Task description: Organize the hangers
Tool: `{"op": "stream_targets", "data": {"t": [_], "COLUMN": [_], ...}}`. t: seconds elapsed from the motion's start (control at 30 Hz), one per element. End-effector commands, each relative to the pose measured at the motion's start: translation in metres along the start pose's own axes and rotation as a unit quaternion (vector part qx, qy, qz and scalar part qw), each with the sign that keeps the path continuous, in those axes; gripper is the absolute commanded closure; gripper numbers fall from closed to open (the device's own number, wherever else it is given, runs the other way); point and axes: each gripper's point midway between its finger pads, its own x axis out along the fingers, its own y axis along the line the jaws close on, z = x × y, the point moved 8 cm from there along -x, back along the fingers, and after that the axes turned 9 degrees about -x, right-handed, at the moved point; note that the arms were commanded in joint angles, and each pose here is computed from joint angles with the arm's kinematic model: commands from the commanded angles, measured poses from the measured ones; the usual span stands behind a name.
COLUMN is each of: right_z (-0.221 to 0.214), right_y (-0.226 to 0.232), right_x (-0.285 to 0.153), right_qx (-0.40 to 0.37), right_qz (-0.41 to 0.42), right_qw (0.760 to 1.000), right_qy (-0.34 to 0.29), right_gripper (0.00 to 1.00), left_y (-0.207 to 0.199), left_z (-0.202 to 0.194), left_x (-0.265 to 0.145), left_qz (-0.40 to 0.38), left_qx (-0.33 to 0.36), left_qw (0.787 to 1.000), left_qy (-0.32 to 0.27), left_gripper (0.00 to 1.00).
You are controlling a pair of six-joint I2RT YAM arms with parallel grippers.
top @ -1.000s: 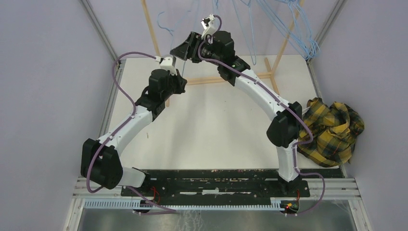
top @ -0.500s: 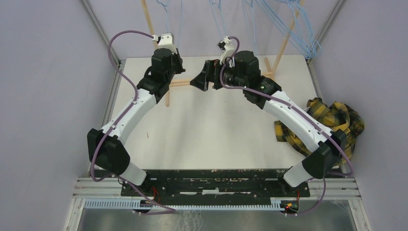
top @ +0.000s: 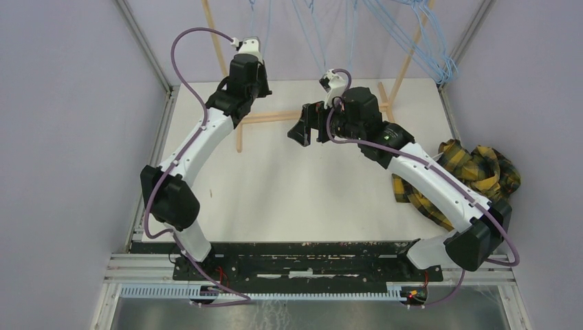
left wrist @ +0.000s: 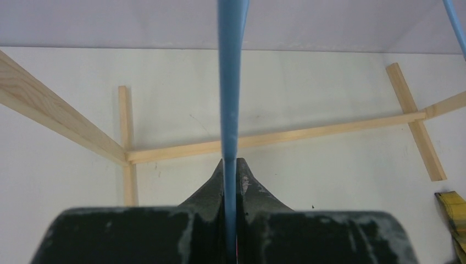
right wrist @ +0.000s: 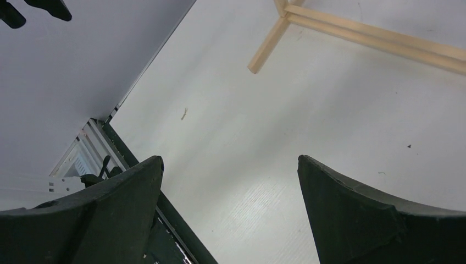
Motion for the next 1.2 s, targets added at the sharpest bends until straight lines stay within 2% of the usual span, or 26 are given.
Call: {"op": "stream_targets", "data": {"t": [0.0,0.17,0.43,0.77,0.8,0.83,0.93,1.0,1.07,1.17], "right_z": [0.011,0.007,-0.001,-0.01,-0.01,-0.011,-0.011,-0.01,-0.01,-0.009], "right_y": [0.001,0.001,-0.003,-0.006,-0.006,-0.006,-0.006,-0.006,-0.007,-0.007], "right_x": [-0.016,-0.017,-0.019,-0.018,-0.018,-0.017,-0.017,-0.017,-0.018,-0.021], "right_qx": [-0.021,-0.018,-0.018,-0.017,-0.016,-0.015,-0.013,-0.013,-0.014,-0.021], "right_qz": [-0.009,-0.011,-0.024,-0.031,-0.031,-0.03,-0.03,-0.033,-0.036,-0.038], "right_qw": [0.999,0.999,0.999,0.999,0.999,0.999,0.999,0.999,0.999,0.999], "right_qy": [-0.033,-0.029,-0.02,-0.007,-0.007,-0.005,-0.004,-0.003,-0.003,-0.002], "right_gripper": [0.0,0.0,0.0,0.0,0.0,0.0,0.0,0.0,0.0,0.0], "left_y": [-0.004,-0.004,-0.001,0.007,0.008,0.008,0.01,0.01,0.009,0.008], "left_z": [0.02,0.016,-0.016,-0.013,-0.012,-0.011,-0.005,0.001,0.007,0.014], "left_x": [-0.003,0.004,0.017,-0.011,-0.014,-0.017,-0.026,-0.031,-0.039,-0.049], "left_qz": [0.003,0.019,0.016,0.01,0.012,0.012,0.011,0.007,-0.001,-0.017], "left_qx": [0.013,0.021,0.026,0.037,0.038,0.04,0.042,0.042,0.042,0.041], "left_qw": [1.0,1.0,0.997,0.997,0.997,0.997,0.997,0.998,0.999,0.999], "left_qy": [-0.018,0.012,0.074,0.071,0.071,0.069,0.059,0.046,0.029,0.011], "left_gripper": [0.97,0.97,0.97,0.96,0.86,0.71,0.46,0.2,0.01,0.01]}}
